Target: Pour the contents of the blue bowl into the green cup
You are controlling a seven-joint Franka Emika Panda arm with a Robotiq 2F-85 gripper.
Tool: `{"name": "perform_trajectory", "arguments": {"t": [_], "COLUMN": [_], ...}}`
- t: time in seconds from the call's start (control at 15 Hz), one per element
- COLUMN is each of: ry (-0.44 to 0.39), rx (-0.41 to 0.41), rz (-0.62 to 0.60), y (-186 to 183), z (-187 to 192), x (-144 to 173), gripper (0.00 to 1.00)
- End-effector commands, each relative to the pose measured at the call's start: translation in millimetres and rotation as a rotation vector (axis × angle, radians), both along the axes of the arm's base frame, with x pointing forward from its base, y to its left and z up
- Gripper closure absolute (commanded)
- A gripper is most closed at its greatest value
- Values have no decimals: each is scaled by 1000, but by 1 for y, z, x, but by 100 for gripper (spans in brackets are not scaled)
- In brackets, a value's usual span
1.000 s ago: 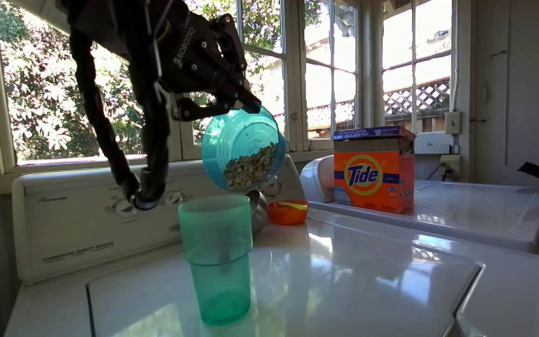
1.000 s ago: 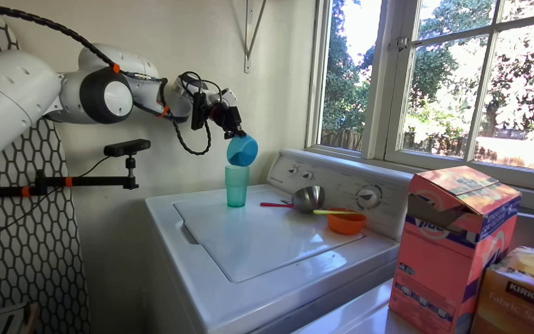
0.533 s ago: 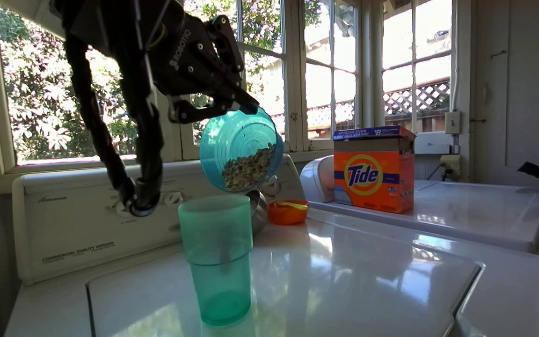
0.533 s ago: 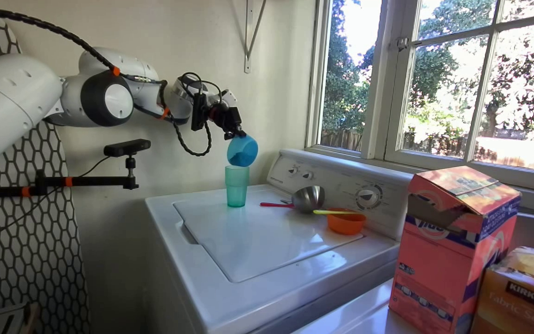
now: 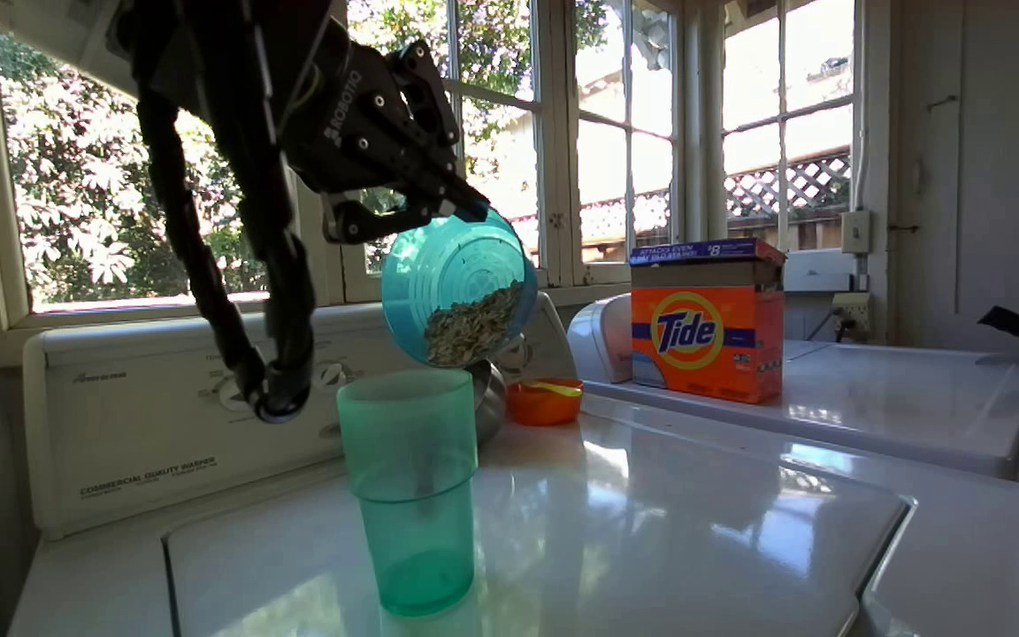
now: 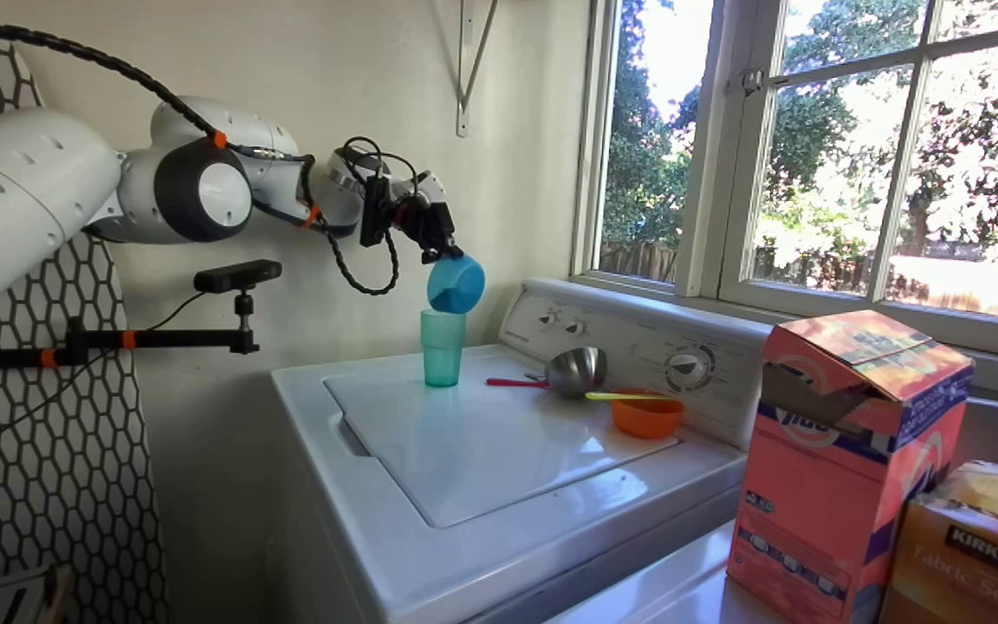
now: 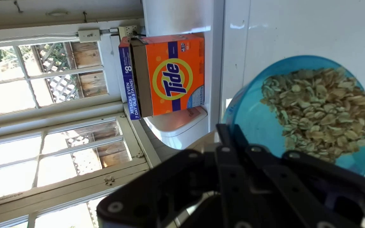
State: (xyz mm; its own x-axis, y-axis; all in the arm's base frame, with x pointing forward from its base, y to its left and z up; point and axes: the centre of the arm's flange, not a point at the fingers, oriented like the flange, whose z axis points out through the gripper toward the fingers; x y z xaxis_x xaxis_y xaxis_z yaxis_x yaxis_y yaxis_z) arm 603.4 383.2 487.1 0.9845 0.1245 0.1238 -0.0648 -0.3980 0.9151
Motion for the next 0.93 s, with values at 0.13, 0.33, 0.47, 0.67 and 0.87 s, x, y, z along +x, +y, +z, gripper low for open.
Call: {"name": "perform_trajectory", "arguments": {"t": [0.13, 0.33, 0.47, 0.67, 0.87], "ry": [37, 38, 39, 42, 45], "rx": [-24, -7, -5, 6, 12], "rz": [2, 9, 9, 11, 17], "y": [16, 17, 18, 18, 19], "z": [3, 3, 4, 8, 10], "x": [18, 21, 24, 29, 33], "gripper": [99, 99, 99, 99, 99]}}
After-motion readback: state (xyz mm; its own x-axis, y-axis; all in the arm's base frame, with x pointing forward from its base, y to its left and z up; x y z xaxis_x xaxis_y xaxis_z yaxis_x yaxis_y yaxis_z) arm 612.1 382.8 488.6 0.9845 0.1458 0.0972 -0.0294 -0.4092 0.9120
